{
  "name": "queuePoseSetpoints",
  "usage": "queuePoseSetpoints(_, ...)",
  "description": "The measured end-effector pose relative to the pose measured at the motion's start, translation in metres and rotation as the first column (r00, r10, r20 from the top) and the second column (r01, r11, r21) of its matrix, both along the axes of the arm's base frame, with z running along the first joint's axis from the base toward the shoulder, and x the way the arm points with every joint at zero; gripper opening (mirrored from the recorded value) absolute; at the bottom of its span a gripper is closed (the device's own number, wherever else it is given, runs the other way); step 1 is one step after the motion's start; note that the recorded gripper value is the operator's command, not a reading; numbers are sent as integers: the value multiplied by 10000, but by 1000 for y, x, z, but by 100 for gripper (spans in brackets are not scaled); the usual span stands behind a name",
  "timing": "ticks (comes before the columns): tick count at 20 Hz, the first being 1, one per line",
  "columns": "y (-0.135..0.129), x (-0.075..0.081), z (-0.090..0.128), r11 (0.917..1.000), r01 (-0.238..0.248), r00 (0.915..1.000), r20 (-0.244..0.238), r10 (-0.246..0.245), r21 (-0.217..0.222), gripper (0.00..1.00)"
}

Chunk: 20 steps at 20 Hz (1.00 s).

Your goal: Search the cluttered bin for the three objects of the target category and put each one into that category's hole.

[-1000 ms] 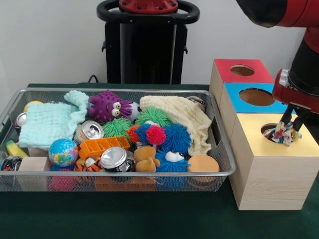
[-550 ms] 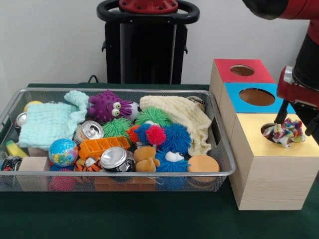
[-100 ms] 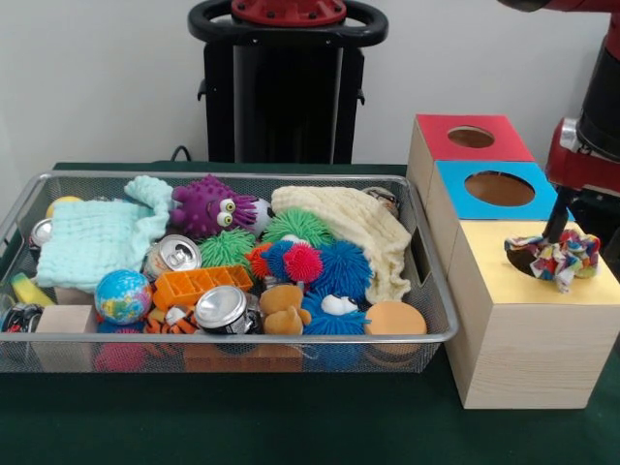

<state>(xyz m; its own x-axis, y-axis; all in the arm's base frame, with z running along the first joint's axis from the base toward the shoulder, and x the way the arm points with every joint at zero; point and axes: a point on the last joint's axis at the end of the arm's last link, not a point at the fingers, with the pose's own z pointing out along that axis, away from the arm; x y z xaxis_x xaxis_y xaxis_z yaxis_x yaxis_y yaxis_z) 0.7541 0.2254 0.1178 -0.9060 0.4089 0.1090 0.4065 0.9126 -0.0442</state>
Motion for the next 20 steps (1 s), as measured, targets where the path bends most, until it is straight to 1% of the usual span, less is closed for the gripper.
queuePoseSetpoints(1,0,1,0,10000,3,10000,68,-3,1,0)
queuePoseSetpoints(7,-2,8,-1,10000,19,9982,606,-17,-22,0)
queuePoseSetpoints(12,-2,8,-3,10000,30,9968,797,-29,-15,0)
queuePoseSetpoints(17,-3,2,-4,10000,72,9959,901,-73,8,0)
queuePoseSetpoints(20,-1,-7,-1,10000,66,9961,883,-64,-19,0)
